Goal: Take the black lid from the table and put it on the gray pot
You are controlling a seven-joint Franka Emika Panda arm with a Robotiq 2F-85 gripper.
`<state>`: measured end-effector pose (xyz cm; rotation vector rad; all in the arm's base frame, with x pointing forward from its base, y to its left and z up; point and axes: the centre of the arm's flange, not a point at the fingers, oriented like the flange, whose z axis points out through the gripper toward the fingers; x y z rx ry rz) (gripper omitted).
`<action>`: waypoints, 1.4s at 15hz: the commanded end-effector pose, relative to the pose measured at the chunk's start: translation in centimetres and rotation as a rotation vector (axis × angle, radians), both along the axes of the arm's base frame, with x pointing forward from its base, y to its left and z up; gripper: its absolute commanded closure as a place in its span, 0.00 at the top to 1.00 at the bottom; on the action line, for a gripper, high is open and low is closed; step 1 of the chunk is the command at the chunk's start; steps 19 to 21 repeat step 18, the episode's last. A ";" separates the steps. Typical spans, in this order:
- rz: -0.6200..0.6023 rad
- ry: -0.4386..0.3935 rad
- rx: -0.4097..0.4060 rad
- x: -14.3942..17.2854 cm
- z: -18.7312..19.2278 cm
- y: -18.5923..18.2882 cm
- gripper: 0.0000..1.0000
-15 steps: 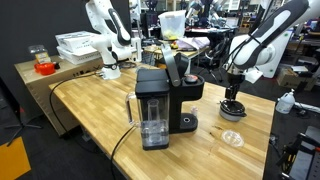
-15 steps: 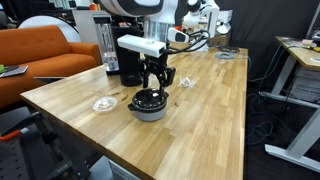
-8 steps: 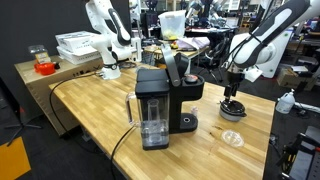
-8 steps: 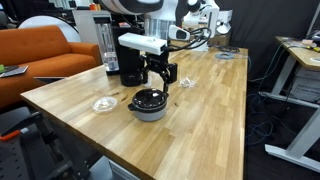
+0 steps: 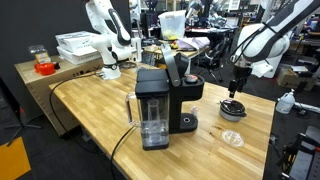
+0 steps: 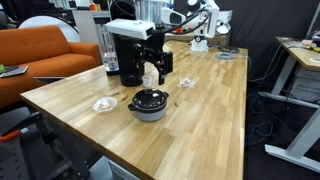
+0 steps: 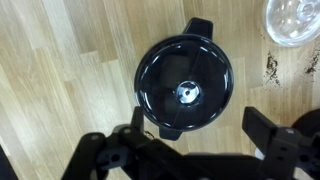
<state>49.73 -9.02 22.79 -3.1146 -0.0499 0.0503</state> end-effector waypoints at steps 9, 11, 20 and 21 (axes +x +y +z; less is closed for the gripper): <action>-0.227 -0.185 -0.015 -11.3 7.4 0.1 1.00; -0.207 -0.150 -0.008 -9.9 6.6 -0.2 1.00; -0.204 -0.148 -0.006 -10.3 6.5 0.0 1.00; -0.204 -0.148 -0.006 -10.3 6.5 0.0 1.00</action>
